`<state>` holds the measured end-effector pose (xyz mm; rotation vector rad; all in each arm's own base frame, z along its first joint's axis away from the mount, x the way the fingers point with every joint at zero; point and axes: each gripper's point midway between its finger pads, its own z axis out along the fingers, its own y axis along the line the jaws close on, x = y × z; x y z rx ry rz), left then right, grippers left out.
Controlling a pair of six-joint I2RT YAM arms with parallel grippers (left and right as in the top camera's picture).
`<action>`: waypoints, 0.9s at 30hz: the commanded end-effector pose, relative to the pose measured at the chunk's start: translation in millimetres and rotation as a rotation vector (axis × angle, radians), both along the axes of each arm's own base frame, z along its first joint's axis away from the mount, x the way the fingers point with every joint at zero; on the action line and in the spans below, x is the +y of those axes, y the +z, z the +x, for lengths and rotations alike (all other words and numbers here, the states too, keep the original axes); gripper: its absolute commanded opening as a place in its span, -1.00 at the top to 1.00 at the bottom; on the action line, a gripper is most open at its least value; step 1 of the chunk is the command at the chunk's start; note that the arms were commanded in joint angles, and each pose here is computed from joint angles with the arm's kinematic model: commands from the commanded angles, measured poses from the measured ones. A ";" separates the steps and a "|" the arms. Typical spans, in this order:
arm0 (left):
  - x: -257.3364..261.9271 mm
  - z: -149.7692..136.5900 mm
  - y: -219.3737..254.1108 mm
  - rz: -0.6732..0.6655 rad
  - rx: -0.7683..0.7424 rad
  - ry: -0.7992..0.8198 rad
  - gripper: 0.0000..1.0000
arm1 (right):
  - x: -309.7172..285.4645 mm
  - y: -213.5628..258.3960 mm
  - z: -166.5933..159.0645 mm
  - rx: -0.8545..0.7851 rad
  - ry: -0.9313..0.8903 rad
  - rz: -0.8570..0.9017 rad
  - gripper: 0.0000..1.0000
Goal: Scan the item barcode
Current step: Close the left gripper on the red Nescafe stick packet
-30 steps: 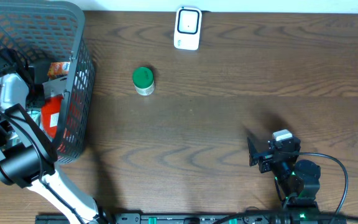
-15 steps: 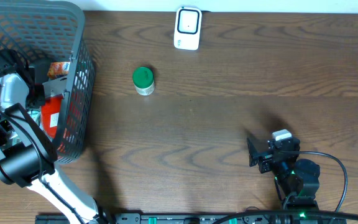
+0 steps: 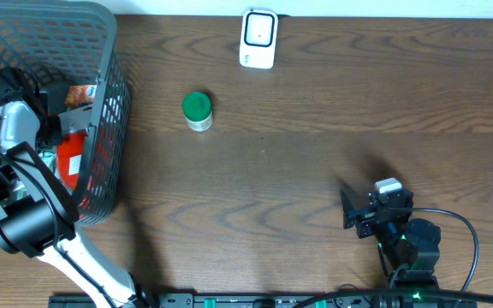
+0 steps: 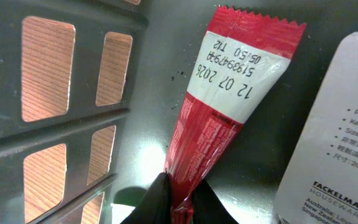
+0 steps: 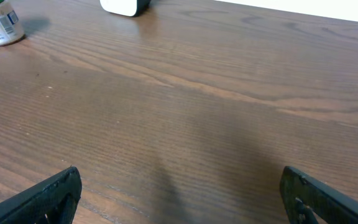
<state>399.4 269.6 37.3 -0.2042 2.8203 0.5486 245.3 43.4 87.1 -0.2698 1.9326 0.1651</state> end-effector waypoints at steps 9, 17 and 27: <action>0.0 -0.3 3.8 -0.005 -0.014 0.008 0.74 | -0.5 -2.5 -0.4 0.011 -0.010 0.008 -0.98; 4.0 6.8 44.6 0.045 -0.102 0.008 0.74 | -0.5 -1.5 0.0 0.007 -0.010 0.008 -0.98; 4.1 8.0 74.8 0.076 -0.159 0.007 0.74 | -0.4 -0.2 0.5 0.002 -0.010 0.008 -0.98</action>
